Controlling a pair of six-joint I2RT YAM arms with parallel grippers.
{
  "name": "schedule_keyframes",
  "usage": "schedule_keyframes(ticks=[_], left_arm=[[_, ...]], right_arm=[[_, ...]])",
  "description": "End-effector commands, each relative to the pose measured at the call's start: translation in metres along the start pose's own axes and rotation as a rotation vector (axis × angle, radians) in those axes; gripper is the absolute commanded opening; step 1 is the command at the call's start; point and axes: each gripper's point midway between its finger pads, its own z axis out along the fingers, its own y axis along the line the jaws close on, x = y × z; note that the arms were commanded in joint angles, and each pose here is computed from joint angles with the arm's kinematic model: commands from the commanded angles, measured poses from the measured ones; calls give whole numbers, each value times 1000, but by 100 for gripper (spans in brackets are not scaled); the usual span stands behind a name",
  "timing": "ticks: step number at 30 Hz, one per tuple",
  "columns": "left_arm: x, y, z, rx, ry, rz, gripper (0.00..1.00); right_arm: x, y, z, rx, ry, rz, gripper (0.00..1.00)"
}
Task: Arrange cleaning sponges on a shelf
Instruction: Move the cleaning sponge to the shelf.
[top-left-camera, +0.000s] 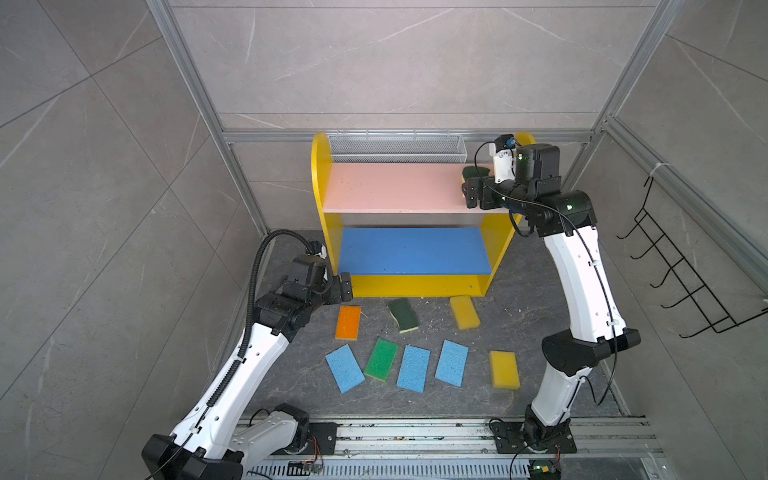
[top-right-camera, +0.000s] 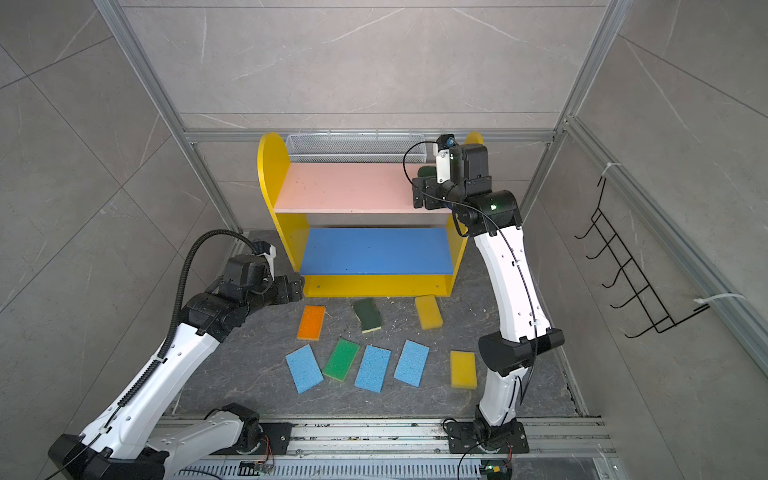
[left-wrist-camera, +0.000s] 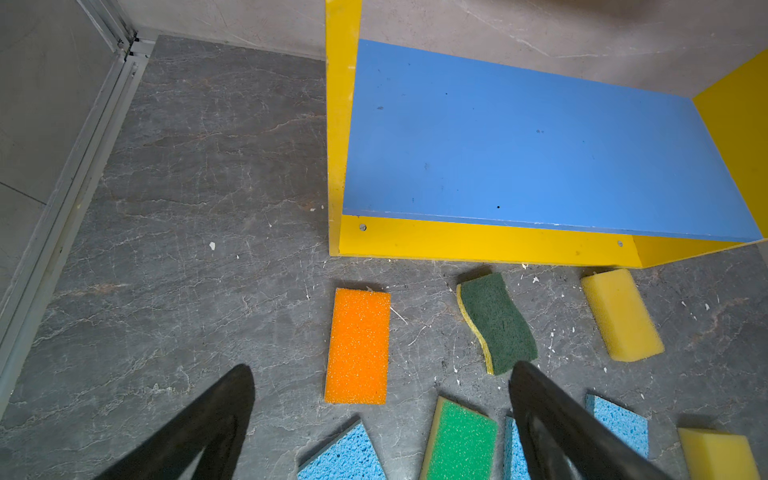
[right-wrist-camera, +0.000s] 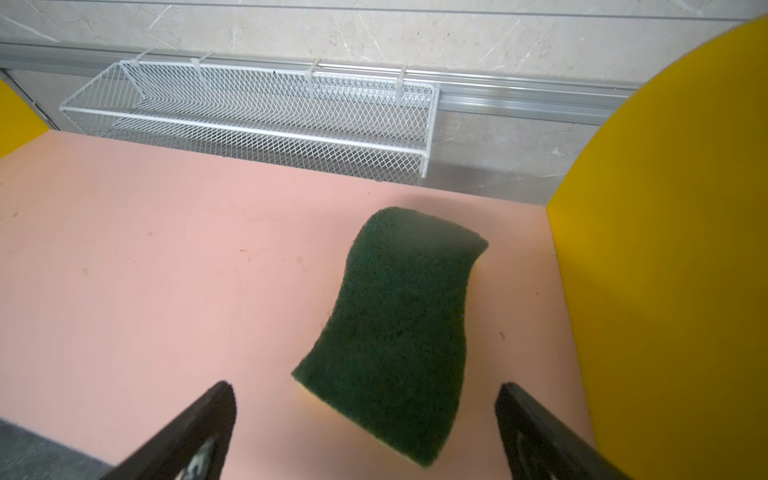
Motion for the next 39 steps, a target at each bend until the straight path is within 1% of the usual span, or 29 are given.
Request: schedule_keyframes(ticks=[1,8,12,15,17,18,21,27,29,32,34,39], left_arm=[[-14,-11,-15,65,-46,9,98],[-21,-15,-20,91,-69,19,99],[-21,-16,-16,90,-61,26,99],[-20,-16,-12,87,-52,28,99],[-20,-15,-11,85,-52,26,99],[-20,-15,-11,87,-53,22,99],[-21,-15,-11,90,-56,17,99],[-21,-14,-12,94,-57,2,99],[-21,-15,-12,98,-57,-1,99],[-21,-15,-13,101,-58,-7,99],[-21,-16,-13,103,-58,-12,99],[-21,-15,-14,102,-54,-13,100]], right_arm=[[9,-3,11,26,38,26,100],[15,-9,26,66,59,33,100],[21,-13,34,95,78,34,100],[27,-12,41,91,96,32,99],[31,-10,46,84,112,25,97],[27,-9,44,78,99,21,94],[27,-8,44,70,101,3,90],[27,-1,37,18,104,-65,85],[34,4,38,-9,125,-87,85],[36,9,33,-42,125,-113,85],[37,8,32,-38,128,-116,86],[42,-7,33,51,151,-108,91]])
